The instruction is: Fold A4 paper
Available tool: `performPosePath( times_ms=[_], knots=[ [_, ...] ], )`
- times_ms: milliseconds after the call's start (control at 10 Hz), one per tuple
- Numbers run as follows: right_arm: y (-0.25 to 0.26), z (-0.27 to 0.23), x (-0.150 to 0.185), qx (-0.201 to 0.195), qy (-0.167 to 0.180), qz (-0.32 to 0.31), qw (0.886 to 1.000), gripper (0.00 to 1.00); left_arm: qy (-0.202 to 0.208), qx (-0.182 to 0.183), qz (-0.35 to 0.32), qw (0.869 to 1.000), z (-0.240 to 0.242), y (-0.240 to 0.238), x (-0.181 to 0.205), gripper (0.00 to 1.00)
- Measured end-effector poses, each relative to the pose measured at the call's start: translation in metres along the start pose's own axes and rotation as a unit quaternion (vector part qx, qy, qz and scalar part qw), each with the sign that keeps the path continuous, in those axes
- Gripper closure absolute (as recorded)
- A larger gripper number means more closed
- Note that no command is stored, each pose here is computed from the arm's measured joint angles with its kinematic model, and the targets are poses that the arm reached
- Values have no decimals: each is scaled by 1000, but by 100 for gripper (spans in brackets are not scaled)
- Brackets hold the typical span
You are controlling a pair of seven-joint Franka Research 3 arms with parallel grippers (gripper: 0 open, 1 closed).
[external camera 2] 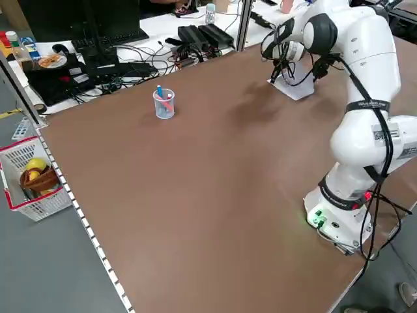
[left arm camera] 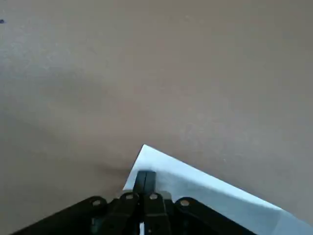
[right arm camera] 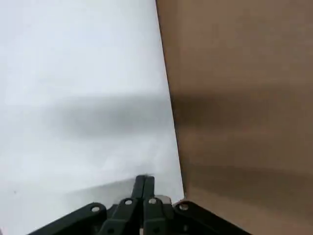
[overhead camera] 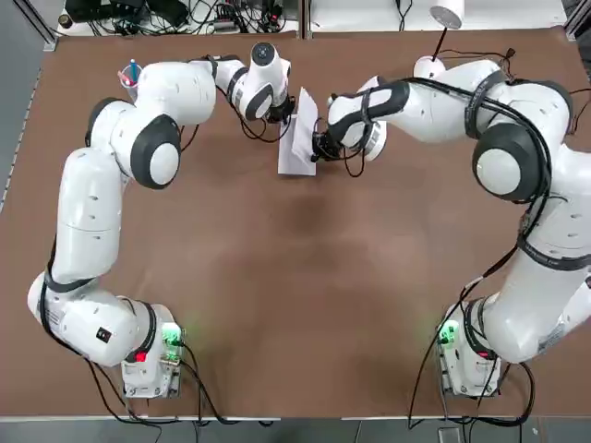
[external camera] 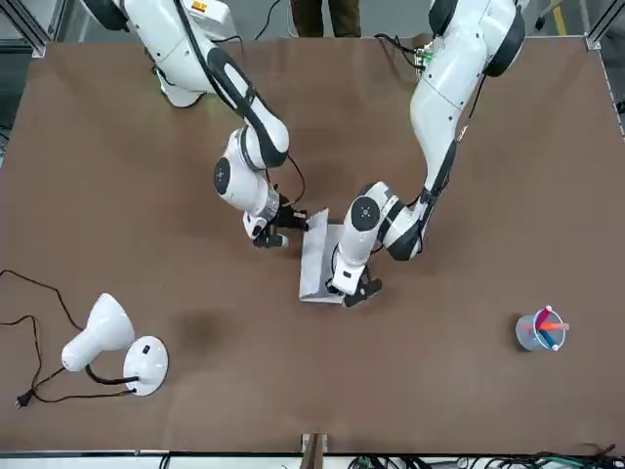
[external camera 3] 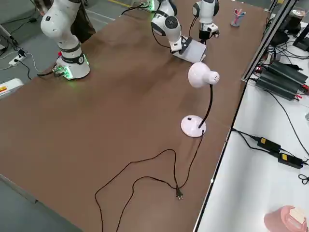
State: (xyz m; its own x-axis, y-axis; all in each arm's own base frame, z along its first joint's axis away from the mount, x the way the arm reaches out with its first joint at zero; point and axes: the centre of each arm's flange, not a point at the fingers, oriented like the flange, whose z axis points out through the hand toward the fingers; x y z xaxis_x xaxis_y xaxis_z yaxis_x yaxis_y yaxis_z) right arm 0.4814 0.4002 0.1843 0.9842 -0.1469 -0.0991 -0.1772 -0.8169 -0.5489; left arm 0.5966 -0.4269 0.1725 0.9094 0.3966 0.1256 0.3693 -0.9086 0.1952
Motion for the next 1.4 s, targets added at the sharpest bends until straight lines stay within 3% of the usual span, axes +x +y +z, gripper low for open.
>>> performPosePath(
  times_ms=[300,500,700,1000,1400],
  knots=[
    [2,10,-4,-4,1,-1,1000,98,5,1,47,999,-1,0,2,99],
    [0,15,-9,-6,0,-5,1000,98,8,33,92,995,-3,-19,33,99],
    [1,22,-13,-9,2,-7,1000,98,-1,58,100,993,-20,-36,64,99],
    [4,26,-12,-11,3,-5,1000,98,-5,77,96,992,-61,-23,75,97],
    [-4,24,-2,-1,12,-5,1000,98,-2,55,19,998,-93,-32,107,43]
  ],
)
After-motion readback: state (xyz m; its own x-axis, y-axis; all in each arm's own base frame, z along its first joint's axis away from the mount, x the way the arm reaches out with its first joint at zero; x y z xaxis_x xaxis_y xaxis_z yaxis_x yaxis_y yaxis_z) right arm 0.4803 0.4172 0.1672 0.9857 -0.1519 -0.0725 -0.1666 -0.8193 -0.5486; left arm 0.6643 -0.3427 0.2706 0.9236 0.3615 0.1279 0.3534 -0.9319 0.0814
